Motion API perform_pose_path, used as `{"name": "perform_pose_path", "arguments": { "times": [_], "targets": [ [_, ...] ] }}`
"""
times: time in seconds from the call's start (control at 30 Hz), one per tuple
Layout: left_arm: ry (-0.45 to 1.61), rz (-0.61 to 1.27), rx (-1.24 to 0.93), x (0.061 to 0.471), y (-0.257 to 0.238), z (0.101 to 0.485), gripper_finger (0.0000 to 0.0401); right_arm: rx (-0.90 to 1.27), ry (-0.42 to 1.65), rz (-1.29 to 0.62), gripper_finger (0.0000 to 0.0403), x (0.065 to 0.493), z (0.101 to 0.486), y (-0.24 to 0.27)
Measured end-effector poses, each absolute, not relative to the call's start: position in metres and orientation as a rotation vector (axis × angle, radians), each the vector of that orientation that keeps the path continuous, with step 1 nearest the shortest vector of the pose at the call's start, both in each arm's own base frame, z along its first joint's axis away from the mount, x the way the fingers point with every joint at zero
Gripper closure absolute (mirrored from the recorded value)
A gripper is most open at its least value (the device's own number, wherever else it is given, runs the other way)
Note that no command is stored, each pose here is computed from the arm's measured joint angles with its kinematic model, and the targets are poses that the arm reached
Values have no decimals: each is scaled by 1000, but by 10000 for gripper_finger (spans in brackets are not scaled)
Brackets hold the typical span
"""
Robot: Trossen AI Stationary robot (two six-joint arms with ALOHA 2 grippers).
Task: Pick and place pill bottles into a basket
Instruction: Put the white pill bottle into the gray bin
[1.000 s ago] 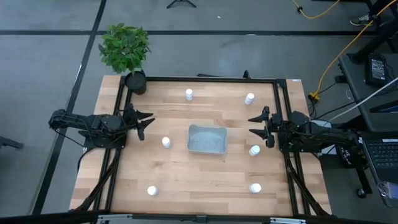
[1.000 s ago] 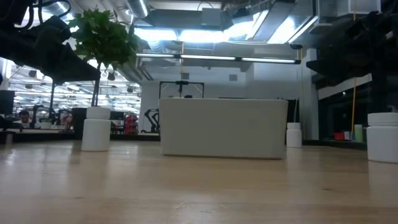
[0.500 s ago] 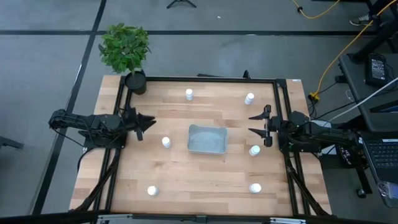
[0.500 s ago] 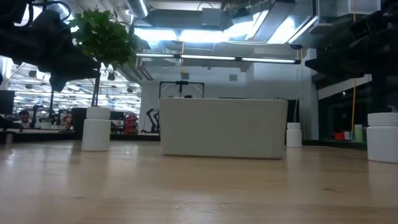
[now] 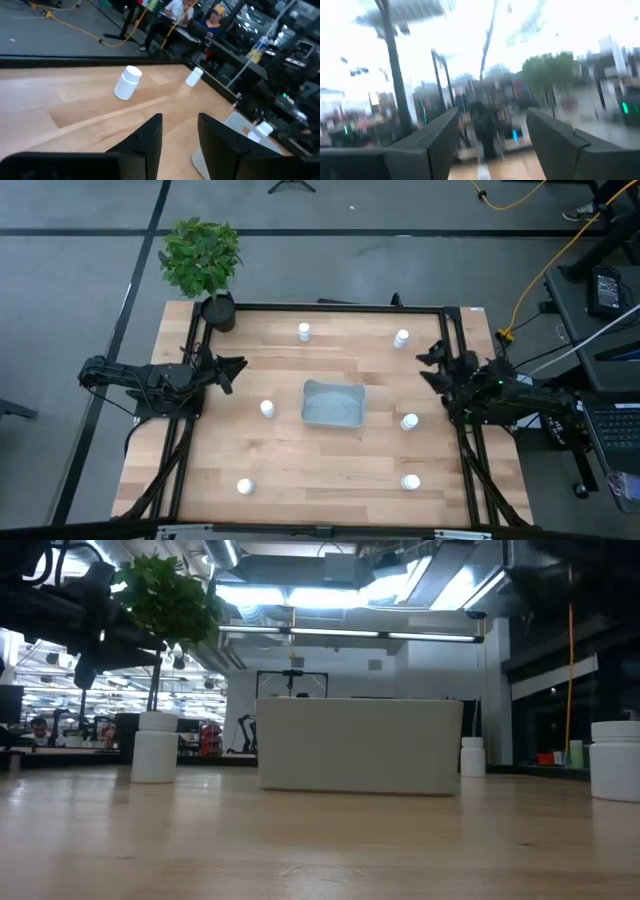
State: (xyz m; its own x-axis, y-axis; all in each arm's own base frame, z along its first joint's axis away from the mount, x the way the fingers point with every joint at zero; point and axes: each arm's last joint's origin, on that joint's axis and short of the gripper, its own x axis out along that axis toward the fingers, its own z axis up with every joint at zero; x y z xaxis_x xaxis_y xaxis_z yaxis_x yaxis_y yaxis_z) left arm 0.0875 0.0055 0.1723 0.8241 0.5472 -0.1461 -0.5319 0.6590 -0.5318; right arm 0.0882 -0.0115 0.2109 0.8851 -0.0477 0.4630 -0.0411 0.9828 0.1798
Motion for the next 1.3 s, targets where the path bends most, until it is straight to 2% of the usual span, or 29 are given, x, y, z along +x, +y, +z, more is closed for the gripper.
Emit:
{"name": "perform_pose_path", "arguments": {
  "times": [0.2, 0.37, 0.53, 0.7, 0.8, 0.9, 1.03, 1.13, 1.2, 1.3],
  "targets": [
    [-38, 622, -611, 87, 6, 172, 282, 60, -790, -34, 167, 71, 235, -10],
    [-49, 663, -586, 87, 7, 172, 282, 153, -1017, 10, 167, 54, 248, -8],
    [-41, 693, -514, 86, 8, 173, 282, 195, -1059, -38, 167, 51, 249, -10],
    [-117, 754, -534, 85, 9, 178, 282, 240, -1082, -40, 167, 50, 251, -10],
    [-190, 677, -548, 87, 8, 189, 282, 244, -996, -67, 167, 54, 259, -11],
    [-259, 517, -498, 89, 5, 203, 282, 268, -767, -119, 167, 59, 282, -12],
    [-507, 404, -501, 84, 4, 236, 282, 298, -384, -187, 167, 59, 331, -12],
    [-632, 347, -456, 79, 5, 274, 282, 311, -247, -210, 167, 55, 382, -11],
    [-638, 310, -378, 79, 4, 305, 282, 302, -186, -221, 167, 53, 417, -11],
    [-534, 266, -212, 94, 0, 349, 282, 282, -28, -246, 167, 60, 456, -12]
  ]
}}
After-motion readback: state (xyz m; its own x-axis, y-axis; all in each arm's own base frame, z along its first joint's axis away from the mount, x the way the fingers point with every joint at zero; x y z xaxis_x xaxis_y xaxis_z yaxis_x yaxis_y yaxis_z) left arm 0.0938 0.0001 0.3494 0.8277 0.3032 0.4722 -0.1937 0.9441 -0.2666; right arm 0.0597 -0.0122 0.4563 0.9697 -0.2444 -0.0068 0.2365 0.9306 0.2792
